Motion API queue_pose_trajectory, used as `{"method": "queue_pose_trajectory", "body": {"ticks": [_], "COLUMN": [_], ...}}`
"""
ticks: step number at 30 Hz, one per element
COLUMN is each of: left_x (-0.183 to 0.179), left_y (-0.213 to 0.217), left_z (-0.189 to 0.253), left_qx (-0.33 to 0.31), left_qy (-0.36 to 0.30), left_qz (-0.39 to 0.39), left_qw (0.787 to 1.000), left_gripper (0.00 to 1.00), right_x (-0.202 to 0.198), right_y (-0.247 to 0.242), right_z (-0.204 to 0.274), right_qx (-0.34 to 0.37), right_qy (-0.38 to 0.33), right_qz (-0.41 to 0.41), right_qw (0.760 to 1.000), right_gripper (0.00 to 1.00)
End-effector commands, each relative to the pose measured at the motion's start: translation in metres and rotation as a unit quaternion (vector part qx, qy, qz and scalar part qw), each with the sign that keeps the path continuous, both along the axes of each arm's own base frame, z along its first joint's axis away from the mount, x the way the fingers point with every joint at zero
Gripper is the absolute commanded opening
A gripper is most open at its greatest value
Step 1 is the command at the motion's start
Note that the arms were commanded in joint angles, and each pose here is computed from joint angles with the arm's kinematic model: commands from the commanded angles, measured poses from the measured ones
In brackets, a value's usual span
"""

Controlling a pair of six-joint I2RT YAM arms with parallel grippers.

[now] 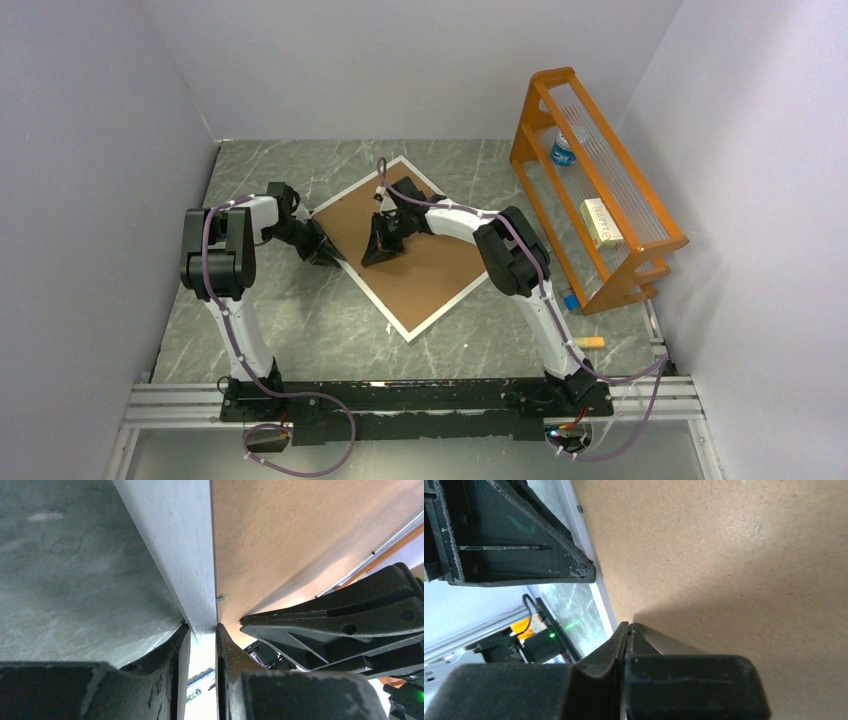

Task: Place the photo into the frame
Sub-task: Install the photo frame at the center of the board.

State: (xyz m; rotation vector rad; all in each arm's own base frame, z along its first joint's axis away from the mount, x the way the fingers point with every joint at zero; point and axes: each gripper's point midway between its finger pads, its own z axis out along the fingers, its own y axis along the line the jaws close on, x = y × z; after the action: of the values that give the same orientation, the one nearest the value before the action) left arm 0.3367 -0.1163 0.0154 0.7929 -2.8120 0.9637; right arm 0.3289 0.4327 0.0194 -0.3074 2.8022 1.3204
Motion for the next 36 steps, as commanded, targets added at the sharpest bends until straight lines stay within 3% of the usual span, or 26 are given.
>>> {"method": "queue_pose_trajectory", "body": {"ticks": [1, 4, 9, 13, 17, 23, 31, 36], "left_x": [-0.044, -0.038, -0.033, -0.034, -0.035, -0.036, -0.038, -0.038], "left_y": [0.014, 0.011, 0.009, 0.009, 0.009, 0.009, 0.008, 0.008], "left_z": [-0.058, -0.054, -0.052, -0.052, -0.052, -0.053, -0.054, -0.054], "left_qx": [0.093, 0.083, 0.079, 0.079, 0.078, 0.078, 0.075, 0.075], "left_qy": [0.074, 0.062, 0.054, 0.055, 0.056, 0.056, 0.060, 0.059], "left_qz": [-0.041, -0.039, -0.038, -0.038, -0.038, -0.040, -0.040, -0.041], "left_qw": [0.992, 0.994, 0.995, 0.995, 0.995, 0.995, 0.995, 0.995], "left_gripper": [0.02, 0.03, 0.03, 0.03, 0.02, 0.03, 0.02, 0.03], "right_x": [0.017, 0.024, 0.010, 0.000, -0.009, -0.023, -0.022, -0.023], "right_y": [-0.109, -0.096, -0.046, -0.015, 0.003, 0.020, 0.026, 0.018], "right_z": [-0.108, -0.078, -0.010, 0.034, 0.062, 0.055, 0.028, 0.000], "right_qx": [-0.268, -0.226, -0.067, 0.041, 0.110, 0.126, 0.112, 0.067], "right_qy": [-0.054, -0.080, -0.070, -0.068, -0.059, -0.027, -0.015, -0.002], "right_qz": [-0.034, -0.033, -0.008, 0.002, 0.012, 0.033, 0.031, 0.021], "right_qw": [0.961, 0.970, 0.995, 0.997, 0.992, 0.991, 0.993, 0.998], "right_gripper": [0.01, 0.04, 0.17, 0.30, 0.31, 0.13, 0.09, 0.07]}}
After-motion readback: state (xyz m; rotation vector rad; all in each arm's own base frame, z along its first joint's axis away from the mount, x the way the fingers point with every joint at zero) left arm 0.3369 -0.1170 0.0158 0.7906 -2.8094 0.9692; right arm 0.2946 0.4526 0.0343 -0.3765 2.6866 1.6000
